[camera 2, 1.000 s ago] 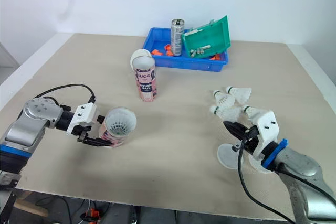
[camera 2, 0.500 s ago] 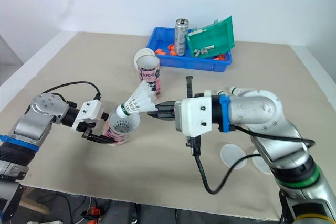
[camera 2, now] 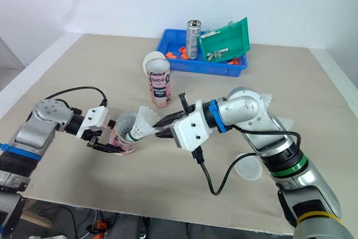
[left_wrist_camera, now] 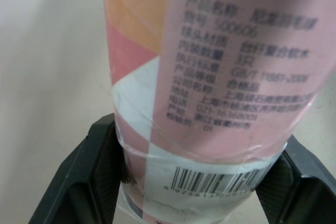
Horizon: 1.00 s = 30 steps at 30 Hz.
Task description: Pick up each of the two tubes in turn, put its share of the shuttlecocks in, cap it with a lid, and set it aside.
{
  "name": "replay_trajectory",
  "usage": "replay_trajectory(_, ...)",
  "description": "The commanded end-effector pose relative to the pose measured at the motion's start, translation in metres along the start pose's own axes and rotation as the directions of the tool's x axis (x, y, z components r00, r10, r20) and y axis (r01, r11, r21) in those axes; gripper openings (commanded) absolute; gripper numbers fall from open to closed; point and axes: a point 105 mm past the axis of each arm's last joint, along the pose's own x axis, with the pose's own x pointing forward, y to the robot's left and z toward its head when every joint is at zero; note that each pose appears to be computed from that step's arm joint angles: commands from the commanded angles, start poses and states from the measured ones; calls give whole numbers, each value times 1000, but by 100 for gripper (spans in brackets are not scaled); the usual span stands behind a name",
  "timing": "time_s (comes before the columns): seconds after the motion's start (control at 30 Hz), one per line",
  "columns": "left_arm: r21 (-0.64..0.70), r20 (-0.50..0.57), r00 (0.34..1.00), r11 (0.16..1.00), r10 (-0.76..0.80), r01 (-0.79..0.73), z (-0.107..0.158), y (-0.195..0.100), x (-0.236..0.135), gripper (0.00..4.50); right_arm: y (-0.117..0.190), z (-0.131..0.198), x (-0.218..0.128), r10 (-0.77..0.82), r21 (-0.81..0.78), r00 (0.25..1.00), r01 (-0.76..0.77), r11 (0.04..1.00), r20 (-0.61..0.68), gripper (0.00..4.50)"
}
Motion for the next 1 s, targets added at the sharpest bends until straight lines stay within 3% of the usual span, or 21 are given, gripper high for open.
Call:
replay_trajectory(0.03, -52, -73, 997, 998, 18, -21, -18, -1, 6, 292, -28, 35, -14, -82, 31, 989, 79, 996, 126, 244)
replay_trajectory(0.3, -56, -71, 997, 998, 18, -22, -17, 1, 4, 292, -35, 33, -36, -195, 215, 973, 166, 962, 124, 244)
replay_trajectory(0.47, -53, -65, 998, 998, 16, -19, -10, 11, 7, 292, -42, 17, -36, -327, 368, 940, 271, 889, 96, 244)
replay_trajectory(0.57, -70, -58, 998, 997, 20, -24, -5, 17, 8, 292, -43, 9, -30, -326, 355, 944, 288, 889, 51, 130)
replay_trajectory(0.63, -74, -70, 998, 997, 5, -11, -5, 17, 10, 292, -45, 10, -26, -320, 345, 946, 284, 895, 51, 16)
replay_trajectory(0.8, -85, -114, 993, 996, -27, 17, -10, 17, 9, 292, -46, 14, -12, -236, 291, 970, 208, 934, 64, 1)
replay_trajectory(1.0, -96, -128, 991, 995, -44, 32, -12, 19, 7, 292, -26, 8, 18, 57, 164, 998, -59, 985, 19, 1)
